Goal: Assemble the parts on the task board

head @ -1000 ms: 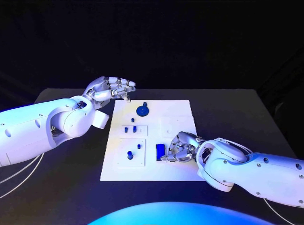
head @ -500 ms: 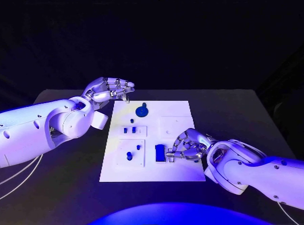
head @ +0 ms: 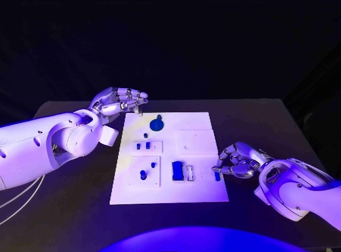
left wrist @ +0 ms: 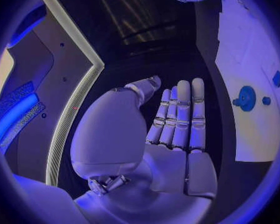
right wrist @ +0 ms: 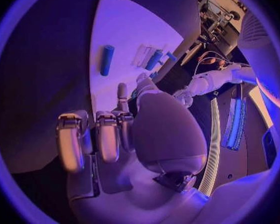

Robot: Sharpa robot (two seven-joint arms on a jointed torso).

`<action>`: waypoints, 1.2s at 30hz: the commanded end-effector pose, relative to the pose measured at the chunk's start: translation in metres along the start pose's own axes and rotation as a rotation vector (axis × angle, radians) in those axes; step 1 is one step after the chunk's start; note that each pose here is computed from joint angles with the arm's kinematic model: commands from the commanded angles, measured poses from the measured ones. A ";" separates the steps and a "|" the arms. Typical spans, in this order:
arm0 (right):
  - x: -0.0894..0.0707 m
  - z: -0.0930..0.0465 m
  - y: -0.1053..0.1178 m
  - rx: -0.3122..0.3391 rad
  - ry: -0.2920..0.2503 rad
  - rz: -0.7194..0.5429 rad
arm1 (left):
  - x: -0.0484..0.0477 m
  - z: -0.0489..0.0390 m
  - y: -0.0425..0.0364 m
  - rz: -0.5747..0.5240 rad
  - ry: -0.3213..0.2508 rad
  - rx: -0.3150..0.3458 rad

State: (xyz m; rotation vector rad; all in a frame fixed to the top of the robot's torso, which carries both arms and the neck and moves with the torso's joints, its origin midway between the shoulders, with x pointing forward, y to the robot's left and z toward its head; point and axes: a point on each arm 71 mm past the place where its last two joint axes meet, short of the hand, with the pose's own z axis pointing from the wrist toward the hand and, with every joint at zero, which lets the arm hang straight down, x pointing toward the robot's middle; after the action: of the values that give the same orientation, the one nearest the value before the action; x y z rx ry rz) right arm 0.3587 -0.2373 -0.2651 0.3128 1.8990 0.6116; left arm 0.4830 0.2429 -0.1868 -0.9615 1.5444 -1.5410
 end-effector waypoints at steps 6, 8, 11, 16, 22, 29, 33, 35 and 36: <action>0.007 -0.007 -0.010 0.054 -0.007 -0.128 | 0.0020 0.0000 -0.0003 -0.008 0.005 0.011; 0.011 -0.007 -0.012 0.071 0.002 -0.142 | 0.0019 -0.0002 -0.0002 -0.008 0.005 0.011; 0.016 -0.005 -0.014 0.093 0.013 -0.154 | 0.0014 -0.0006 -0.0001 -0.008 0.005 0.010; 0.023 -0.002 -0.015 0.111 0.028 -0.168 | 0.0009 -0.0010 0.0001 -0.008 0.005 0.009; 0.032 0.002 -0.014 0.124 0.051 -0.178 | 0.0007 -0.0011 0.0004 -0.009 0.006 0.008; 0.040 0.008 -0.014 0.141 0.066 -0.207 | 0.0003 -0.0014 0.0006 -0.009 0.007 0.006; 0.043 0.012 -0.013 0.152 0.073 -0.236 | 0.0003 -0.0015 0.0007 -0.010 0.008 0.006; 0.044 0.013 -0.013 0.154 0.078 -0.249 | 0.0003 -0.0015 0.0007 -0.010 0.008 0.005; 0.044 0.013 -0.012 0.154 0.080 -0.257 | 0.0003 -0.0015 0.0007 -0.010 0.009 0.005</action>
State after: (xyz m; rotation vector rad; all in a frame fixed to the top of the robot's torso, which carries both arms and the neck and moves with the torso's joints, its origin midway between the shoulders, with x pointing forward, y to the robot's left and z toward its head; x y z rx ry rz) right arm 0.3599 -0.2180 -0.2971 0.1889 1.9417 0.4068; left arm 0.4821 0.2451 -0.1886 -0.9658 1.5463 -1.5367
